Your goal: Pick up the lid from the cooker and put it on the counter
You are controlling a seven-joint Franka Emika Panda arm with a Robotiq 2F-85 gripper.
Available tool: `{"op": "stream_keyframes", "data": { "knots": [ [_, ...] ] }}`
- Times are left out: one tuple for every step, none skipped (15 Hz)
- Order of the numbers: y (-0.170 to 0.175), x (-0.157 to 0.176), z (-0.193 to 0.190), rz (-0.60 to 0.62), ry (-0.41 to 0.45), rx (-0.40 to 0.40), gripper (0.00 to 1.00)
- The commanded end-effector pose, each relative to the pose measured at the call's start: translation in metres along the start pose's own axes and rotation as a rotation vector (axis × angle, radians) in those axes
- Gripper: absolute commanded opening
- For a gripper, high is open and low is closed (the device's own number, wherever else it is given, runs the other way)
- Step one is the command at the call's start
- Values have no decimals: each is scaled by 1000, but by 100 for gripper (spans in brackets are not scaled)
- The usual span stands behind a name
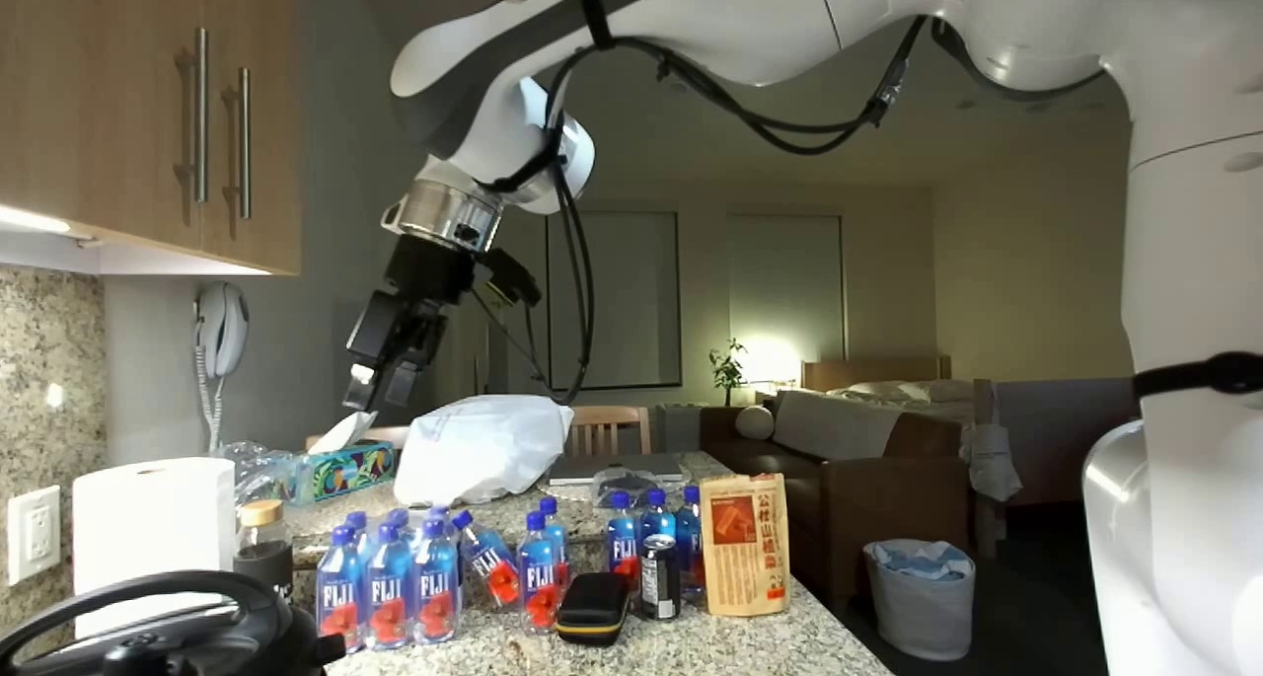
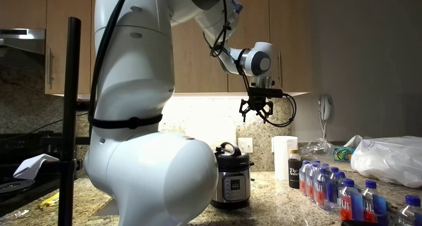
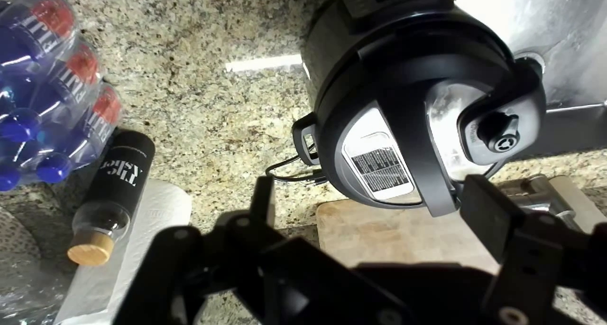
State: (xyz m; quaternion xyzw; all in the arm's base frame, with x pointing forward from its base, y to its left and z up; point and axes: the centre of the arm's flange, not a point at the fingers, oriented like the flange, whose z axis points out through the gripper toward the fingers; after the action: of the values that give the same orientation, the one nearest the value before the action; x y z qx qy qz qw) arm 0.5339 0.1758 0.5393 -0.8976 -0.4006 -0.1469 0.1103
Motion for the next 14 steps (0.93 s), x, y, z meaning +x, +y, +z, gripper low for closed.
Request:
{"op": "stream_keyframes", "data": {
  "knots": [
    [0, 0, -1, 0, 1, -1, 100],
    [0, 0, -1, -1, 1, -1, 100],
    [-2, 3, 4, -9, -8, 2, 100],
    [-5, 12, 12, -30, -25, 9, 100],
    [-9, 23, 20, -58, -39, 22, 100],
    [-14, 32, 26, -74, -50, 38, 100],
    [-22, 41, 35, -103, -66, 47, 100],
    [-29, 50, 44, -132, -88, 48, 100],
    [-35, 58, 53, -164, -111, 50, 100],
    [-40, 65, 61, -195, -124, 60, 100],
    [-44, 71, 65, -217, -126, 81, 100],
    [-45, 76, 71, -235, -111, 119, 100],
    [-47, 80, 77, -247, -97, 158, 100],
    [-50, 84, 84, -254, -85, 195, 100]
  ]
}}
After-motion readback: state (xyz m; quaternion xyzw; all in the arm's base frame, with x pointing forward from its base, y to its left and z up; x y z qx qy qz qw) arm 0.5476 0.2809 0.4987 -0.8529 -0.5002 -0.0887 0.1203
